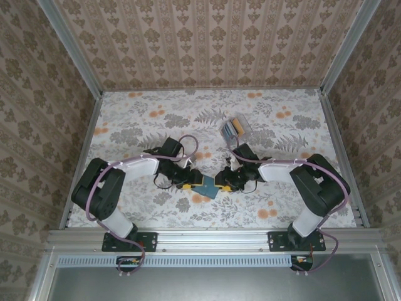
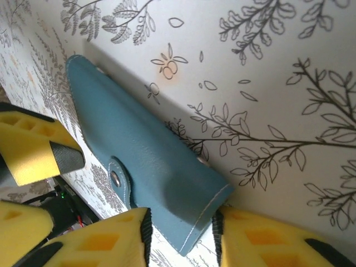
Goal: Put the credit cards into the card holder
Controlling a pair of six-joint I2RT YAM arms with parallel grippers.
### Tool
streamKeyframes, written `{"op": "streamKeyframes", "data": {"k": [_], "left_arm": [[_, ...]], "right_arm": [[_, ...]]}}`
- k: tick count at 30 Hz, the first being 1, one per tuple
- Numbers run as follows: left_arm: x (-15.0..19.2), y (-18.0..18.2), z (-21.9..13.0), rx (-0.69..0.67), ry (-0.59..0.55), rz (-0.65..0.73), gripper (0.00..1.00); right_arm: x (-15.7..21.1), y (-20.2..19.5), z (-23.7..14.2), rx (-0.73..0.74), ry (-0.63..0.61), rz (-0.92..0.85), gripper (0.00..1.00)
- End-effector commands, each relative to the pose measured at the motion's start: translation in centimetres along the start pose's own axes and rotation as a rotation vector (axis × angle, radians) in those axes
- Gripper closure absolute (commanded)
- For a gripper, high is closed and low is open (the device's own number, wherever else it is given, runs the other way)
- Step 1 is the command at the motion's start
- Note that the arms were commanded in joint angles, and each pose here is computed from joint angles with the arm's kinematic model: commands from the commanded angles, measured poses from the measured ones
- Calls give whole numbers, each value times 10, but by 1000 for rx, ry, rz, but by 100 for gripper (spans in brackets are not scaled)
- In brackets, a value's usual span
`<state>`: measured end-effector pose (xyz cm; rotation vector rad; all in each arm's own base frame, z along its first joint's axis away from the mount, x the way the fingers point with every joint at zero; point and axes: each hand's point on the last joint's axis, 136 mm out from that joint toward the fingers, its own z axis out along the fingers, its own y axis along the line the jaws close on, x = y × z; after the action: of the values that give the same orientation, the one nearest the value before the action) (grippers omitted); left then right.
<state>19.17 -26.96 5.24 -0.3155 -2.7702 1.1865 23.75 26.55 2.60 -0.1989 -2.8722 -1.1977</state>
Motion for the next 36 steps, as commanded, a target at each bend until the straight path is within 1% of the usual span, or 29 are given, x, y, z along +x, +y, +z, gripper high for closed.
{"op": "streamKeyframes", "data": {"k": [1,2,3,5,6,8,9,12,15,17,19,20,21,23,25,26,28,29,30,31,33,36], "left_arm": [[5,-2,6,44,30,-23,45],[5,-2,5,42,28,-22,45],[5,-2,5,39,26,-21,45],[4,-5,0,47,21,-30,44],[2,-7,-6,73,14,-41,44],[-6,-7,-25,148,-32,-91,43],[-14,-1,-40,165,-80,-119,42],[-28,5,-91,157,-227,-115,38],[-39,-3,-134,111,-343,-21,32],[-45,-11,-148,93,-389,58,31],[-49,-20,-153,108,-407,118,31],[-50,-25,-154,126,-406,146,30],[-52,-28,-155,132,-406,171,29],[-56,-38,-158,149,-415,244,26],[-58,-55,-159,143,-439,386,25],[-56,-63,-157,131,-451,481,25],[-47,-72,-141,15,-452,724,25],[-38,-76,-131,-21,-425,847,24],[-23,-84,-116,-32,-375,987,23],[-14,-89,-107,-36,-350,1080,22],[-15,-89,-99,-85,-368,1154,22],[-30,-81,-96,-153,-428,1161,22]], "right_arm": [[-4,16,3,-64,11,-24,66],[-5,18,4,-71,16,-32,68],[-6,20,4,-78,21,-47,71],[-7,24,2,-75,27,-84,81],[-8,25,1,-70,27,-106,86],[-7,26,-2,-58,37,-180,97],[-6,27,-3,-53,44,-217,100],[-5,30,-8,-39,58,-324,100],[-8,36,-17,-20,34,-435,100],[-12,42,-24,-4,14,-525,100],[-18,50,-35,24,-25,-625,100],[-18,57,-40,12,-43,-697,100],[-13,67,-46,-26,-52,-814,100],[-7,71,-55,-2,-99,-1009,100],[-5,71,-66,31,-140,-1156,100],[-5,71,-70,47,-153,-1201,100],[-1,78,-80,52,-180,-1331,100],[2,80,-82,44,-177,-1382,100],[5,82,-85,40,-171,-1436,100],[8,82,-87,40,-154,-1467,100],[10,83,-91,50,-130,-1487,100],[8,79,-89,75,-111,-1503,100]]}}
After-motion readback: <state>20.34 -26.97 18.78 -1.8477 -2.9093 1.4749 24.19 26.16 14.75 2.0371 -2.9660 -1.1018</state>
